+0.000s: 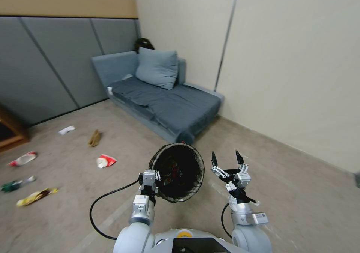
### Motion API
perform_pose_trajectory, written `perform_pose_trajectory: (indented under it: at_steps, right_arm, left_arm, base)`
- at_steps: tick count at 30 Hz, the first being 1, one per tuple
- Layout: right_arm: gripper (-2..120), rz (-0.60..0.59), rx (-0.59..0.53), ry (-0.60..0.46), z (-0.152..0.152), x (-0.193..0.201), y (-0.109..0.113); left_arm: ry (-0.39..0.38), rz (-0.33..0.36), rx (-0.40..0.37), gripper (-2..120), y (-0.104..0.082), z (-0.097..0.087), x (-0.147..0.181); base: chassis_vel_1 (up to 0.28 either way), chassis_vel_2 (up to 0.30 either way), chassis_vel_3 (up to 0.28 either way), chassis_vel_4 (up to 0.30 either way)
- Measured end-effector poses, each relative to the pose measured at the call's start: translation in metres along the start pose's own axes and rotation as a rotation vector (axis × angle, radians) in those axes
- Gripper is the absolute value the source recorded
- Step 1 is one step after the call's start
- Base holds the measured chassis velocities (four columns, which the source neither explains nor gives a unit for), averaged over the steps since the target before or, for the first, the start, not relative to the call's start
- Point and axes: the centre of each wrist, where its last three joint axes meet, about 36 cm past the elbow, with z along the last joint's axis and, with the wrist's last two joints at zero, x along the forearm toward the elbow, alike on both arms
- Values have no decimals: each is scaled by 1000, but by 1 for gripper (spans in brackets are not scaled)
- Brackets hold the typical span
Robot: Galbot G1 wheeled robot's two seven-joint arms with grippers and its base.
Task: Pick up the trash bin, then pick up the garbage from the floor and place it into the trash bin.
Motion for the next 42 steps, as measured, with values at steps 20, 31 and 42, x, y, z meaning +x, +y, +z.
perform_pose_trajectory:
  at_steps: [20,31,42]
  right_arm:
    - [100,-3,12,-3,7,0,-1]
    - [100,-3,13,-1,9,0,-2]
    - [100,-11,14,-6,11,0,-3]
  left_arm:
    - [0,-5,1,1,1,-1,0]
    - [-1,-10,1,1,2,-1,1]
    - [-2,-10,1,1,2,-1,1]
  base:
    - [121,127,126,121]
    - [121,120,125,126]
    - [127,124,126,121]
